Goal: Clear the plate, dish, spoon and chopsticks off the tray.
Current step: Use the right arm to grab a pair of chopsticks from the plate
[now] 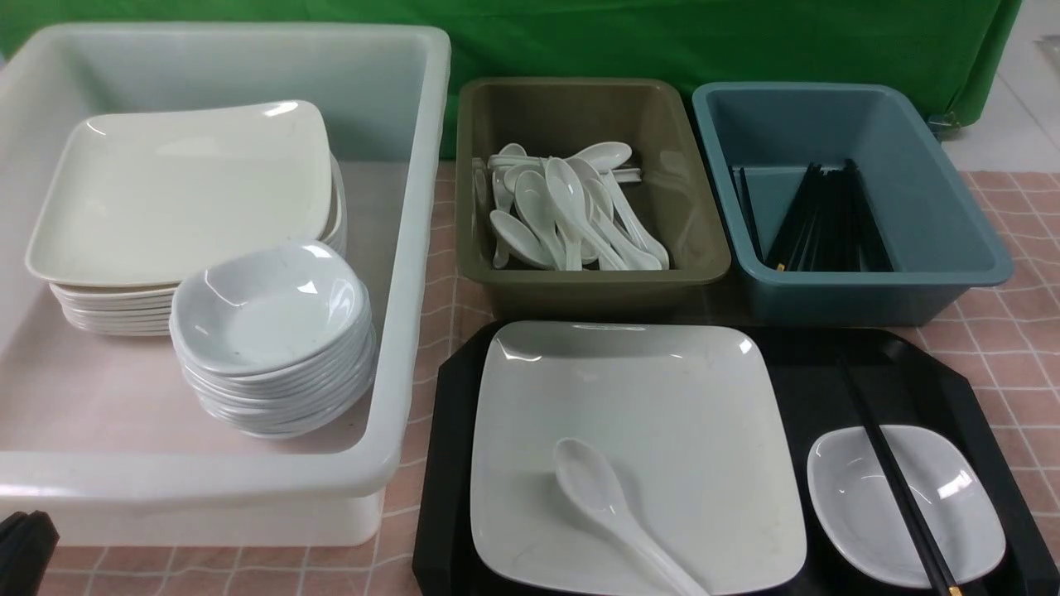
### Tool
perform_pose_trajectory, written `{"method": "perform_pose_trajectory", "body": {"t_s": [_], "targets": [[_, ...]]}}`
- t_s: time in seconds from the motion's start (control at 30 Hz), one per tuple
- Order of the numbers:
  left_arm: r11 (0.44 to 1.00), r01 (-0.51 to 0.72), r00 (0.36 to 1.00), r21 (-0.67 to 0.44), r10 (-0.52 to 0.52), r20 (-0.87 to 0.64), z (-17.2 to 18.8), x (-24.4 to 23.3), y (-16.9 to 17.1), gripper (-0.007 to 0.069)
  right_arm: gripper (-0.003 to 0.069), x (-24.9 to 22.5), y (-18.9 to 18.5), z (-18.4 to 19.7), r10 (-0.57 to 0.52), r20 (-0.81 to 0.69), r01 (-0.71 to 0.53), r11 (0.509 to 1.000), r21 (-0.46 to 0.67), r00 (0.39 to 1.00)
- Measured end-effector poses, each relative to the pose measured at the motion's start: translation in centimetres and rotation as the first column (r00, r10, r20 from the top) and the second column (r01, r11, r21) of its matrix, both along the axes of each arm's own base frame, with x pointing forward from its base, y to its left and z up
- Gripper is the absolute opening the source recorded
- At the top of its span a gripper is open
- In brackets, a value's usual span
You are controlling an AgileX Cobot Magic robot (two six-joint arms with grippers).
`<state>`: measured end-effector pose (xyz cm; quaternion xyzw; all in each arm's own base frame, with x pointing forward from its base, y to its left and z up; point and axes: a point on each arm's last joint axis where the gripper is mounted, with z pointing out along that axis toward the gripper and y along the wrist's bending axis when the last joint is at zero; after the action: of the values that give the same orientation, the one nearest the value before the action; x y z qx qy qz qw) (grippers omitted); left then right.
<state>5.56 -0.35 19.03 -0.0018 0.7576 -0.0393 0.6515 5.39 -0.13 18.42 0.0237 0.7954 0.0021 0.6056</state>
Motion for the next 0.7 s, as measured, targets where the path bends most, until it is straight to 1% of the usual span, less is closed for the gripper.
{"method": "perform_pose_trajectory", "body": {"t_s": [0.63, 0.7], "targets": [[1.000, 0.000, 1.000, 0.000, 0.000, 0.000, 0.00, 0.00, 0.00, 0.0022, 0.0242, 0.00, 0.00, 0.00, 0.000, 0.000, 0.000, 1.000, 0.000, 1.000], [1.000, 0.000, 1.000, 0.000, 0.000, 0.000, 0.00, 0.00, 0.00, 0.0022, 0.0242, 0.00, -0.01, 0.00, -0.006, 0.000, 0.006, 1.000, 0.018, 1.000]]}}
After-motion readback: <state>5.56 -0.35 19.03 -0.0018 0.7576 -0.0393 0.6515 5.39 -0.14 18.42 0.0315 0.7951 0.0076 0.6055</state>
